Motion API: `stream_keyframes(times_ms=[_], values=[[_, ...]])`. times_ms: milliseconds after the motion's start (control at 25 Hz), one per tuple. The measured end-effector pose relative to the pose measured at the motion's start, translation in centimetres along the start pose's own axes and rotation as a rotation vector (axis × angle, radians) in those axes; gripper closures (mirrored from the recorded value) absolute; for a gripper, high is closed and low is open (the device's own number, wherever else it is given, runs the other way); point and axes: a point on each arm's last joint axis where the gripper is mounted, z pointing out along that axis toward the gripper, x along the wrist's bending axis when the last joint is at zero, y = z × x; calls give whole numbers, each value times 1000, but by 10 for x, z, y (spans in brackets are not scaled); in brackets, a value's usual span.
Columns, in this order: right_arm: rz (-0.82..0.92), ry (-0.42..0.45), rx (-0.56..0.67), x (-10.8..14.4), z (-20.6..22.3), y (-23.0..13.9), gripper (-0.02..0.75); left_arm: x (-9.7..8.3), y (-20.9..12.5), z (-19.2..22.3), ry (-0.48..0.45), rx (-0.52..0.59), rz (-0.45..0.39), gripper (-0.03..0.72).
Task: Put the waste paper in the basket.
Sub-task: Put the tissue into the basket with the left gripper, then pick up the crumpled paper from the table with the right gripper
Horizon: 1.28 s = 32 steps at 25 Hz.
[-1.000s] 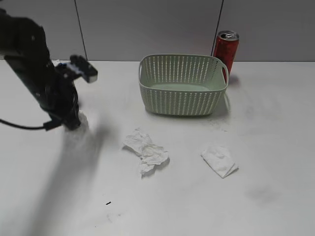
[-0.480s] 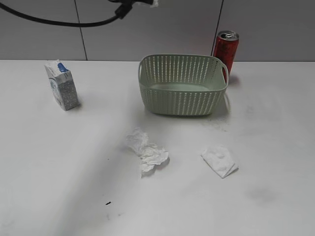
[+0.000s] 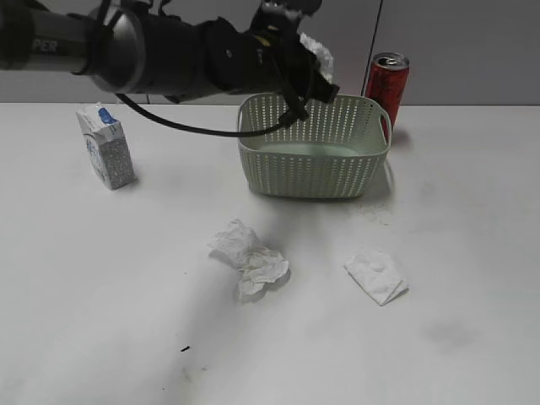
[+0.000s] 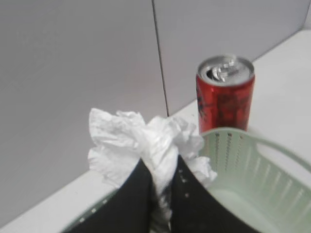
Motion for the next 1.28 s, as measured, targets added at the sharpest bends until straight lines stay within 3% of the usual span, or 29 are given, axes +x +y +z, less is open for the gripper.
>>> stream_keyframes(times_ms=[80,200,280,560,800,1040,1280], values=[[0,0,0,0,0,0,149,-4,-13,6,-38,62,-1,454],[0,0,0,0,0,0,149,-8,-21,7,-81,120,-2,160],[0,0,0,0,0,0,149,-9,-21,6,-89,128,-2,69],[0,0,0,0,0,0,149,-10,15,-22,-140,99,4,49],[0,0,0,0,0,0,149,-2,48,-69,-254,171,-1,102],[1,-1,0,0,0,0,149,22,49,-111,-201,445,-7,134],[1,-1,0,0,0,0,149,21,34,-132,-231,713,-18,140]])
